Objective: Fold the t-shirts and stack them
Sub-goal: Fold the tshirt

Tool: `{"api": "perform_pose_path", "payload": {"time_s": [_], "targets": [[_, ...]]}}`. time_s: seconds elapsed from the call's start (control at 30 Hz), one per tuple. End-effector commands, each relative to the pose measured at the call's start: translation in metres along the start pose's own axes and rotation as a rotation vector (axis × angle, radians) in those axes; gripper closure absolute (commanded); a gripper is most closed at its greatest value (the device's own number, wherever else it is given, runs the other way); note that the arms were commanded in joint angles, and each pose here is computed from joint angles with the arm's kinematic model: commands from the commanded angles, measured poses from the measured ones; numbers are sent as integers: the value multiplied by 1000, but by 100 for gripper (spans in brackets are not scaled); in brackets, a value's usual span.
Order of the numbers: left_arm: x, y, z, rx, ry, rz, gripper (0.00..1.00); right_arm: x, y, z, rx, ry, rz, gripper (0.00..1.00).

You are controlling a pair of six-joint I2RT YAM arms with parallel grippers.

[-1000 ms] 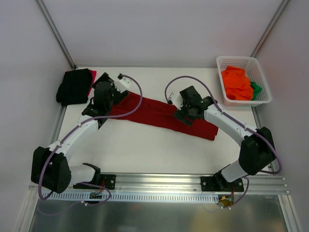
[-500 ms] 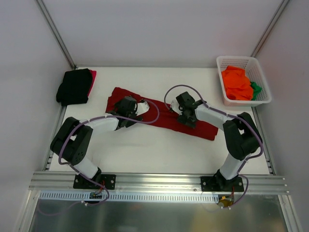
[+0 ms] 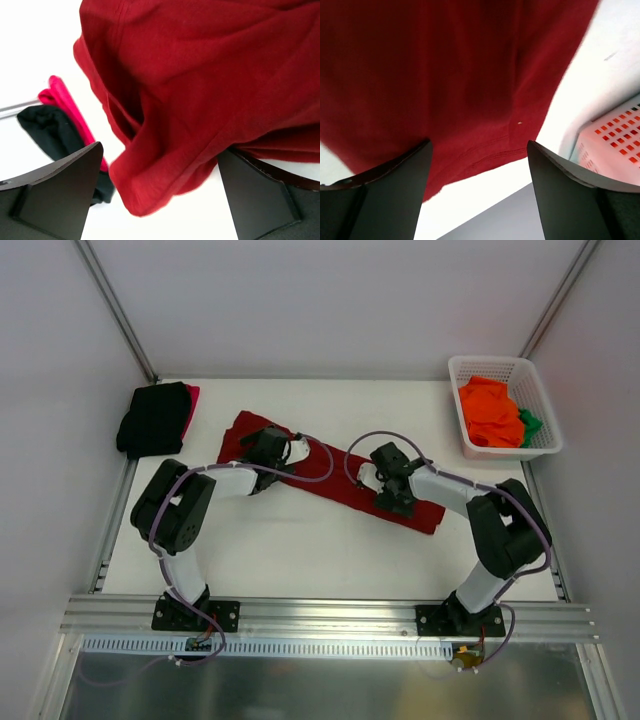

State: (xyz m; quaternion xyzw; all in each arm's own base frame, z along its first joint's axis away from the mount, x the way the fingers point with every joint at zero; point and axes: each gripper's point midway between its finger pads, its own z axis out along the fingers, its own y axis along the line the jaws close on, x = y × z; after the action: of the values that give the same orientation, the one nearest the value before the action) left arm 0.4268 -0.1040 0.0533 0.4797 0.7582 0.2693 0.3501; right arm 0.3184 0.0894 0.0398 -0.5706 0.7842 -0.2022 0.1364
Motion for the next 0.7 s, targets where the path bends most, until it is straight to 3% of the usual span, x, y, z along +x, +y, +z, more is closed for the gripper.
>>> {"api": "perform_pose_path", "payload": {"time_s": [0.0, 0.3, 0.53, 0.67], "targets": [[9, 17, 10, -49, 63, 29, 1, 7, 16, -20, -72, -23, -82, 20], [12, 68, 19, -114, 83, 5, 1, -40, 93, -96, -414, -340, -157, 20], [11, 94, 42, -146, 98, -11, 1, -74, 119, -130, -477, -464, -240, 20], [9, 93, 43, -129, 101, -23, 1, -89, 102, -124, -384, -465, -200, 21]]}}
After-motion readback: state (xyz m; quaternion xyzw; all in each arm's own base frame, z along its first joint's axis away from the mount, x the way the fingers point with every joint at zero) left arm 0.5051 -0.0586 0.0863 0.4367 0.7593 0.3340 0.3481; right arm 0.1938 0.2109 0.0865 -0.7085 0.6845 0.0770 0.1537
